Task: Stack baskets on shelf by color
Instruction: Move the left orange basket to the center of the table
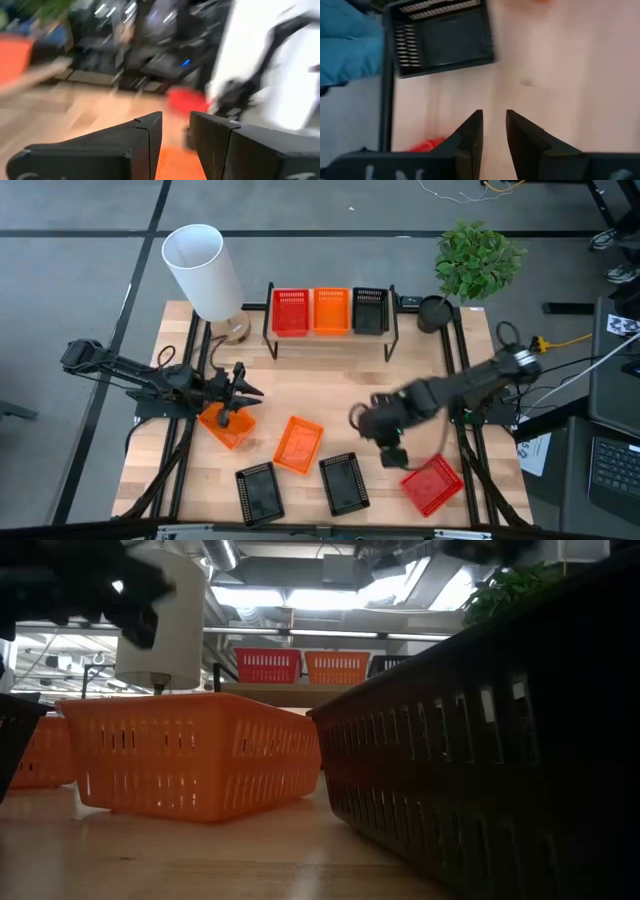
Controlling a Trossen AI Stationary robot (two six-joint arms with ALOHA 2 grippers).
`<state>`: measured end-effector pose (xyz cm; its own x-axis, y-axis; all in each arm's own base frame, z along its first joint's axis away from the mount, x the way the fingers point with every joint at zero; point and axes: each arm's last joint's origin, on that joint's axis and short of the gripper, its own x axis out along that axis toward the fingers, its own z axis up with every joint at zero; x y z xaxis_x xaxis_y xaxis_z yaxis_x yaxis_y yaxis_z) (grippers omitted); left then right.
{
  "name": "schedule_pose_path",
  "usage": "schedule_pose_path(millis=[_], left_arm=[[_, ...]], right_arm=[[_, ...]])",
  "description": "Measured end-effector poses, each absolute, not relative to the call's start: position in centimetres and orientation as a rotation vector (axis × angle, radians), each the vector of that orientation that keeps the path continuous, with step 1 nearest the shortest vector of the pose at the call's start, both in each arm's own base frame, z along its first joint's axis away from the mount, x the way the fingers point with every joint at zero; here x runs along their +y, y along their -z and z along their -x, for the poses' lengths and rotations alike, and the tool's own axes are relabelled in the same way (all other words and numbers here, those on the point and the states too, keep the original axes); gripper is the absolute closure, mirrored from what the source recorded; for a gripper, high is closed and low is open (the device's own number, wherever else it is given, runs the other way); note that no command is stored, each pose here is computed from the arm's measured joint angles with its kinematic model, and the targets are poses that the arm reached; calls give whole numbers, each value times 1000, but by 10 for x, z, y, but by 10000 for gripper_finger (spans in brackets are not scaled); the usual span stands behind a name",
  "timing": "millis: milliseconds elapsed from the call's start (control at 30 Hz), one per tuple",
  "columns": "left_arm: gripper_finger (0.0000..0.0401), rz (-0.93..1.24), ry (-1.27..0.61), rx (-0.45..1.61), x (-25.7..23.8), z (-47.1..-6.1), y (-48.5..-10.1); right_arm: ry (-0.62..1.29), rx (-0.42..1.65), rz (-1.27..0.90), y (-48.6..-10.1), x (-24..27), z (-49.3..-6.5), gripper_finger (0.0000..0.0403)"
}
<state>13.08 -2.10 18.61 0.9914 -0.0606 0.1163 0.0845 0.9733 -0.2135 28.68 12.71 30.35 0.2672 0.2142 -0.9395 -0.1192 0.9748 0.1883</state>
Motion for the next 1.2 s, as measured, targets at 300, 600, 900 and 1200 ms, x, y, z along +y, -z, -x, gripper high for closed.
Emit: schedule_pose_path(millis=[300,600,900,1200], left_arm=[[332,388,-160,656,-27,-134,-243],[363,640,-383,1394,-56,-132,-223],[396,622,-441,1106,-72,-206,-178],[400,381,-136,811,-82,-299,-236]], right_arm=[[-237,1099,-432,-248,146,-218,320],[-256,1009,-376,-243,147,-211,320],[-325,1011,-320,-245,149,-211,320],[-327,1011,-316,-245,149,-211,320]])
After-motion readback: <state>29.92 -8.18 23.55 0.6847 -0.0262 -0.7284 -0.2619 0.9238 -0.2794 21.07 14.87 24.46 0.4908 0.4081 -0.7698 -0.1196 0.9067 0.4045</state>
